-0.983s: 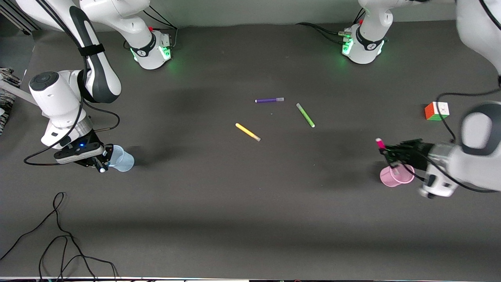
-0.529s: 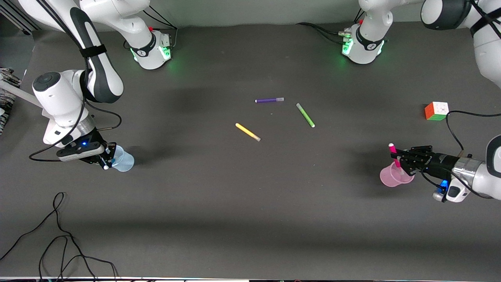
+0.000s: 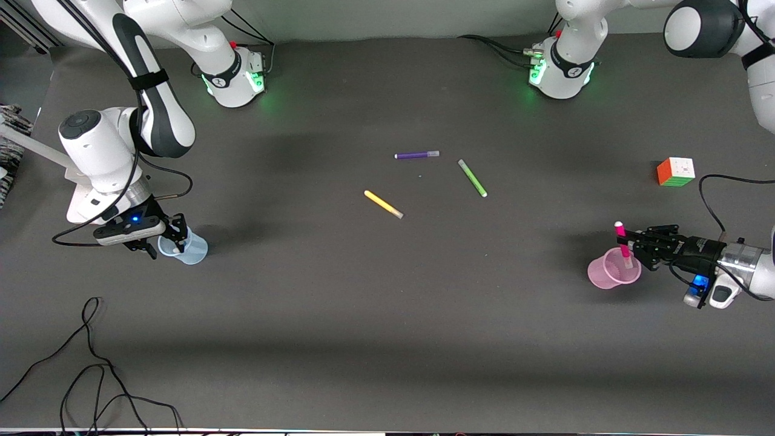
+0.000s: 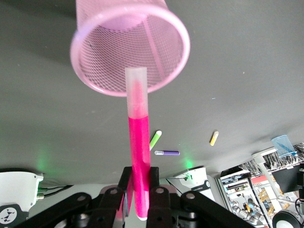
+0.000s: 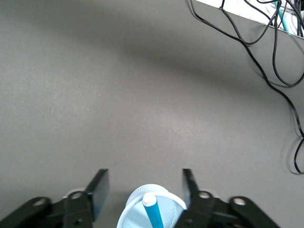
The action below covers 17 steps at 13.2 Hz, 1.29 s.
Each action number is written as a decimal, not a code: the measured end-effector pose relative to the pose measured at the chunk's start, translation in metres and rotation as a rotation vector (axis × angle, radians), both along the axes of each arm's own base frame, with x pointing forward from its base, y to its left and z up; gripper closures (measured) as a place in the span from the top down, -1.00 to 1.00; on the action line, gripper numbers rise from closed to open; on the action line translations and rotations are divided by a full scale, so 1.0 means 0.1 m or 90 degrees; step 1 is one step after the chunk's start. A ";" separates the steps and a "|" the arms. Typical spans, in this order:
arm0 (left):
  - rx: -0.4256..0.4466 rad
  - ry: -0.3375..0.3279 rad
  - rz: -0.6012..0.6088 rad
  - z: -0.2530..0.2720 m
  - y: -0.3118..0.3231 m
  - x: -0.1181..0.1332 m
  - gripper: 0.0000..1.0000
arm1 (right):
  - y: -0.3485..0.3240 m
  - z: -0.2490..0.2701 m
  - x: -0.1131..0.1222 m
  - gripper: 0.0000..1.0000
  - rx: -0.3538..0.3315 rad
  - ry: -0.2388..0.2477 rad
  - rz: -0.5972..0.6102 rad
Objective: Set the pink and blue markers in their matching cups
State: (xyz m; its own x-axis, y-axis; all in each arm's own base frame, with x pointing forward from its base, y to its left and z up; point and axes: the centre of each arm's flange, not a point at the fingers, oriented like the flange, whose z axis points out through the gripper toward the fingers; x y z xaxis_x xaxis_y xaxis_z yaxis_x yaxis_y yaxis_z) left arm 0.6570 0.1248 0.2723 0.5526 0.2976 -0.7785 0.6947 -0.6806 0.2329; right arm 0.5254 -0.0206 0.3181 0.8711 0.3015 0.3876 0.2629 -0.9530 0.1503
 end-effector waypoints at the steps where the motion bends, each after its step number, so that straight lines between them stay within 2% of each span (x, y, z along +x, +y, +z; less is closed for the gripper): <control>1: -0.003 0.001 0.001 -0.04 0.02 0.00 -0.65 | 0.01 0.03 0.02 0.79 0.002 0.009 0.000; 2: -0.006 -0.001 -0.001 -0.06 0.02 0.00 -0.65 | 0.02 0.09 0.05 0.98 0.007 0.025 -0.001; 3: -0.014 -0.010 -0.009 -0.08 0.01 0.01 -0.65 | 0.03 0.19 0.11 1.00 0.016 0.049 -0.008; 5: -0.032 -0.037 -0.032 -0.11 0.02 0.01 -0.65 | 0.08 0.54 0.28 1.00 0.041 0.117 -0.039; 6: -0.036 -0.045 -0.037 -0.12 0.02 0.02 -0.54 | 0.10 0.78 0.37 1.00 0.050 0.150 -0.052; 7: -0.038 -0.050 -0.038 -0.13 0.03 0.02 -0.53 | 0.13 1.06 0.45 1.00 0.055 0.175 -0.059; 8: -0.039 -0.053 -0.040 -0.13 0.03 0.02 -0.44 | 0.15 1.32 0.51 1.00 0.059 0.192 -0.065; 11: -0.041 -0.056 -0.042 -0.13 0.03 0.02 0.27 | 0.28 2.17 0.52 1.00 0.070 0.256 -0.093; 12: -0.041 -0.057 -0.043 -0.12 0.03 0.02 0.51 | 0.30 2.50 0.48 1.00 0.070 0.268 -0.093; 14: -0.033 -0.068 -0.052 -0.05 0.01 0.06 0.97 | 0.38 3.04 0.37 1.00 0.056 0.273 -0.082; 15: -0.004 -0.086 -0.080 0.08 -0.02 0.13 1.00 | 0.48 3.18 0.32 1.00 0.051 0.275 -0.072; 17: 0.093 -0.142 -0.179 0.57 -0.33 0.31 1.00 | 0.66 3.21 0.30 1.00 0.047 0.279 -0.065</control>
